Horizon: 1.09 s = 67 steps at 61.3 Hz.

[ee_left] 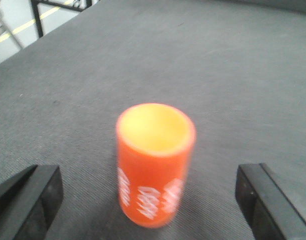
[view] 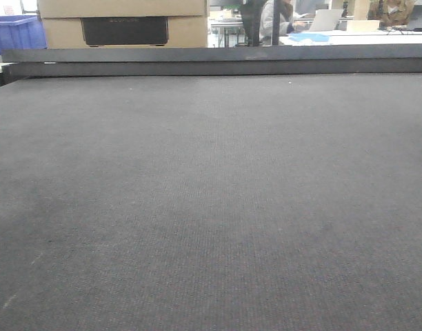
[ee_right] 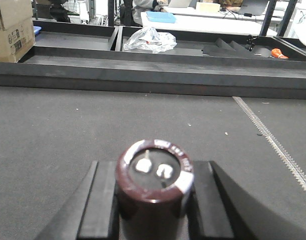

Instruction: Place cylindrical capacitor in blue bin on shelf

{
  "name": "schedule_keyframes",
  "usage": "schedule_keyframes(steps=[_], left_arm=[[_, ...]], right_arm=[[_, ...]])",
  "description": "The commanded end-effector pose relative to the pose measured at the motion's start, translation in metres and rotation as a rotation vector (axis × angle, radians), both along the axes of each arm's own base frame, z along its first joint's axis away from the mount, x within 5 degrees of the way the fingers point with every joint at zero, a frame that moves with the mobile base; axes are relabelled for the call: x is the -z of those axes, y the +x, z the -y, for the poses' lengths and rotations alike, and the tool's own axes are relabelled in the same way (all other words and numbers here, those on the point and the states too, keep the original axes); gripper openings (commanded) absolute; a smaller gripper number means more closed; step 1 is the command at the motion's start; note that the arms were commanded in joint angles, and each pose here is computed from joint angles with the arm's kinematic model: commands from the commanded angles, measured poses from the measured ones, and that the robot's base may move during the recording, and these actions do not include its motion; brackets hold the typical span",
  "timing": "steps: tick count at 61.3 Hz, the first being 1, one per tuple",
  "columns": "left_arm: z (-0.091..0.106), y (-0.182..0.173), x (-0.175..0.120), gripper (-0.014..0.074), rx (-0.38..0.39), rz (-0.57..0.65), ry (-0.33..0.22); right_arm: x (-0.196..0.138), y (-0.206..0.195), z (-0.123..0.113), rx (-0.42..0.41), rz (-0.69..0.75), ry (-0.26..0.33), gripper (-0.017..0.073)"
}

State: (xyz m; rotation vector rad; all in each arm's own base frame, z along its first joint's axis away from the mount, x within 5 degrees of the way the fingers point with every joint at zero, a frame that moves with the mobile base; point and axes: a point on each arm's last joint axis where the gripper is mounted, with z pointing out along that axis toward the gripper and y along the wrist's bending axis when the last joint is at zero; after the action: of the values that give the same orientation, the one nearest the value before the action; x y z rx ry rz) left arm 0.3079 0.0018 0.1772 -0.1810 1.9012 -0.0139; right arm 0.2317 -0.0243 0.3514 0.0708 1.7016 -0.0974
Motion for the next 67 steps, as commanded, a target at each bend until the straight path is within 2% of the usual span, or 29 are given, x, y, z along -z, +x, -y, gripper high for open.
schedule_keyframes(steps=[1, 18, 31, 38, 47, 54, 59, 67], left_arm=[[-0.002, 0.015, 0.005, 0.0608, -0.007, 0.011, 0.004], [-0.003, 0.050, 0.027, 0.0608, -0.008, -0.021, 0.005], [-0.003, 0.055, 0.034, 0.0588, -0.013, -0.024, 0.005], [-0.003, 0.055, 0.033, 0.0460, -0.014, -0.014, 0.006], [-0.003, 0.055, 0.030, 0.0149, -0.014, -0.008, 0.006], [-0.003, 0.052, 0.013, -0.0100, -0.008, 0.012, 0.002], [-0.001, 0.048, -0.010, -0.0111, 0.016, 0.048, 0.013], [0.008, 0.036, -0.055, -0.0111, 0.127, 0.049, 0.092]], right_arm=[[-0.004, -0.002, 0.000, 0.002, 0.029, -0.012, -0.0162], [-0.003, -0.002, 0.000, 0.001, 0.024, -0.012, -0.0162], [-0.002, -0.002, 0.000, 0.000, 0.012, -0.010, -0.0162], [-0.001, -0.002, 0.000, 0.000, 0.001, -0.009, -0.0162], [0.000, -0.003, 0.000, -0.002, -0.016, -0.007, -0.0162], [0.000, -0.003, 0.000, -0.002, -0.016, -0.007, -0.0162], [0.001, -0.003, 0.000, -0.002, -0.022, -0.006, -0.0162], [0.007, -0.004, -0.001, -0.007, -0.084, 0.001, -0.0162]])
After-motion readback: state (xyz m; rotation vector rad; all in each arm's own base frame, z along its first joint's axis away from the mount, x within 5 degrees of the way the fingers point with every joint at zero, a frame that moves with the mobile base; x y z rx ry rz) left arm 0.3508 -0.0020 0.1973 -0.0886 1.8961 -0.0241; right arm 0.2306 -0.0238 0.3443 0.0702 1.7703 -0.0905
